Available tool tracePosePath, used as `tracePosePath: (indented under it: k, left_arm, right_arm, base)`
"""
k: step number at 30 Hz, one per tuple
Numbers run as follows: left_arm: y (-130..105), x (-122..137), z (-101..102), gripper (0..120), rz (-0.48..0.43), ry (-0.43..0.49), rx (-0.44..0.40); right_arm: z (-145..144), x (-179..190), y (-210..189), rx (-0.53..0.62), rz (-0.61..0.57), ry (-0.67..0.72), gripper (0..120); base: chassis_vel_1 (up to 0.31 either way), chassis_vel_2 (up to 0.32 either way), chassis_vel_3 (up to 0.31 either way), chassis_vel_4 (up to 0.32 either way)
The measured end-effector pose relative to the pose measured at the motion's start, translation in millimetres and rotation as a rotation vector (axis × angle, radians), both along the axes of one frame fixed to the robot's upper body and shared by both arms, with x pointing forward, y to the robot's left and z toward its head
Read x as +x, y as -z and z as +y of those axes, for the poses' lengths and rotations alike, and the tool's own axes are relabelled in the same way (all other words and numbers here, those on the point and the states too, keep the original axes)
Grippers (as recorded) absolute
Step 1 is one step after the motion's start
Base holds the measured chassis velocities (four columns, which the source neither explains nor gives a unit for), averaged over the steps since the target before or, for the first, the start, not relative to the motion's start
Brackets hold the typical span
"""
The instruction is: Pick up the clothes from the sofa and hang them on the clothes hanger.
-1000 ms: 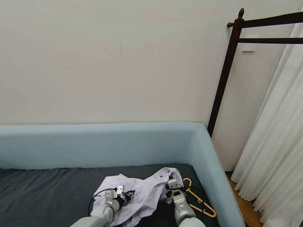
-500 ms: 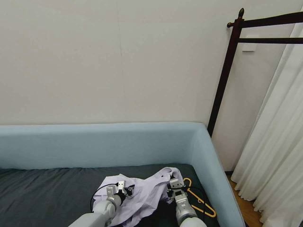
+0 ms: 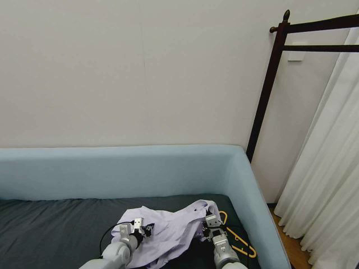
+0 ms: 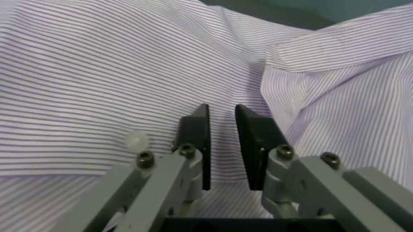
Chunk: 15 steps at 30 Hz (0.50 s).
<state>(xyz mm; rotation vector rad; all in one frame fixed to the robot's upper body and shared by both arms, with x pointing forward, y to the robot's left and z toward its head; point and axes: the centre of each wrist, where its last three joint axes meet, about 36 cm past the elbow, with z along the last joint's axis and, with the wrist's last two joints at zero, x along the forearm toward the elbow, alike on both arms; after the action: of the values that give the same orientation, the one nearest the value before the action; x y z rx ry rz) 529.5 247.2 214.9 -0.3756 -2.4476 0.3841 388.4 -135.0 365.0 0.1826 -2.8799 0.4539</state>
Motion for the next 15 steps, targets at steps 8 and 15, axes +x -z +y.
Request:
tracePosePath:
  k: [8, 15]
  left_arm:
    - [3, 7, -12, 50, 0.003, 0.0, -0.012]
    - [-1, 25, -25, 81, -0.027, 0.035, -0.001]
  right_arm:
    - [1, -4, 1, 0.0, 0.002, -0.011, 0]
    - [3, -5, 4, 0.003, 0.008, -0.015, 0]
  base:
    - [0.0, 0.0, 0.0, 0.0]
    - [0.0, 0.0, 0.0, 0.0]
